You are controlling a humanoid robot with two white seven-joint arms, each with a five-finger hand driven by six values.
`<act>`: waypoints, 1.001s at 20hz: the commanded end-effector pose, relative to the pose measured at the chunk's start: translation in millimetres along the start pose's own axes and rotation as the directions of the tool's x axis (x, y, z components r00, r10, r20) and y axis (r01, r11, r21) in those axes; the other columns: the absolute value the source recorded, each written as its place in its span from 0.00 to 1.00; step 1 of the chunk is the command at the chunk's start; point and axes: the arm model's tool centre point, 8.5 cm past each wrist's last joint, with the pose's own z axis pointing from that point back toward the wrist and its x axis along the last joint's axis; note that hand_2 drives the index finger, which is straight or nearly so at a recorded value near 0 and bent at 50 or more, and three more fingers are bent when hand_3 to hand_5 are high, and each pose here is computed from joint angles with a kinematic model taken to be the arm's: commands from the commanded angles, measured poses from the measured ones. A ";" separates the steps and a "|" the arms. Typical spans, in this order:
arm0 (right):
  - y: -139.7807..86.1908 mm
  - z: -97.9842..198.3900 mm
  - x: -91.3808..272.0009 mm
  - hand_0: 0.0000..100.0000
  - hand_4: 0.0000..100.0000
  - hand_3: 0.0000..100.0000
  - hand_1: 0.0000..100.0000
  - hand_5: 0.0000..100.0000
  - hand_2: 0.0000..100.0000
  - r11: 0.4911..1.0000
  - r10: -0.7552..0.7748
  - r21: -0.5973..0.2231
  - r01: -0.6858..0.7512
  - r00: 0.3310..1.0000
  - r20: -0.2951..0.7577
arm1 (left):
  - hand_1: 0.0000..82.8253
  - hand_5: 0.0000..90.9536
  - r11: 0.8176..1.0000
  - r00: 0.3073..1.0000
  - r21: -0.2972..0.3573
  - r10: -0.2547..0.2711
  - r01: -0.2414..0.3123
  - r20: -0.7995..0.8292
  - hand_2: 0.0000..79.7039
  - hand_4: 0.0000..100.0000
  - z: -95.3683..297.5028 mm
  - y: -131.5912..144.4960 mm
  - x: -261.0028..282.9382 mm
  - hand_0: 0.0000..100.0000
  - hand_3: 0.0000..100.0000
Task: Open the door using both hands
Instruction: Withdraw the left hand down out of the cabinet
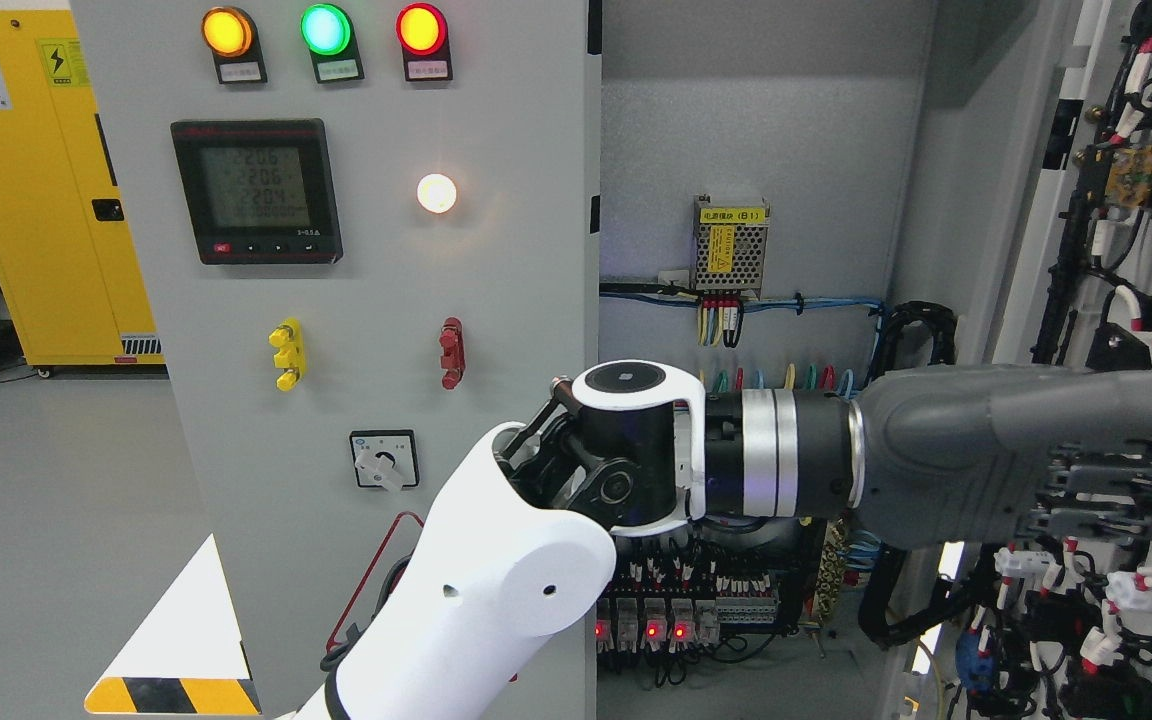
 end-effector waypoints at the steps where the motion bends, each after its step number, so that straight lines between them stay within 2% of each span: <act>1: -0.3 -0.1 -13.0 0.00 0.00 0.00 0.50 0.00 0.04 1.000 0.015 -0.002 -0.015 1.000 -0.021 | 0.67 0.00 0.993 0.992 0.108 -0.054 0.042 0.117 0.00 0.00 81.1 0.8 3.2 0.12 0.00; 3: -0.3 -0.1 -13.0 0.00 0.00 0.00 0.50 0.00 0.04 1.000 0.014 -0.002 -0.014 1.000 -0.021 | 0.67 0.00 0.987 0.992 0.154 -0.065 0.048 0.109 0.00 0.00 103.6 -3.5 -22.0 0.12 0.00; 5: -0.2 -0.1 -12.9 0.00 0.00 0.00 0.50 0.00 0.04 1.000 0.014 -0.002 -0.014 1.000 -0.020 | 0.67 0.00 0.978 0.995 0.208 -0.034 0.014 0.094 0.00 0.00 121.0 -4.0 -57.1 0.12 0.00; 8: -0.3 -0.1 -13.0 0.00 0.00 0.00 0.50 0.00 0.04 1.000 0.014 -0.002 -0.014 1.000 -0.021 | 0.67 0.00 0.967 0.995 0.252 0.022 -0.046 0.097 0.00 0.00 143.8 -15.7 -101.3 0.12 0.00; 10: -0.3 -0.1 -13.0 0.00 0.00 0.00 0.50 0.00 0.04 1.000 0.014 -0.002 -0.014 1.000 -0.021 | 0.67 0.00 0.951 0.995 0.301 0.045 -0.068 0.083 0.00 0.00 159.5 -21.1 -131.4 0.12 0.00; 13: -0.3 -0.1 -13.0 0.00 0.00 0.00 0.50 0.00 0.04 1.000 0.014 -0.002 -0.014 1.000 -0.021 | 0.67 0.00 0.906 0.992 0.403 0.116 -0.127 0.052 0.00 0.00 183.8 -34.9 -194.8 0.12 0.00; 16: -0.3 -0.1 -13.0 0.00 0.00 0.00 0.50 0.00 0.04 1.000 0.014 -0.002 -0.014 1.000 -0.021 | 0.67 0.00 0.850 0.964 0.456 0.252 -0.264 0.089 0.00 0.00 200.5 -59.8 -259.4 0.12 0.00; 20: -0.1 -0.1 -12.9 0.00 0.00 0.00 0.50 0.00 0.04 1.000 0.015 -0.001 -0.015 1.000 -0.020 | 0.67 0.00 0.736 0.919 0.556 0.356 -0.386 0.166 0.00 0.00 225.8 -100.5 -335.4 0.12 0.00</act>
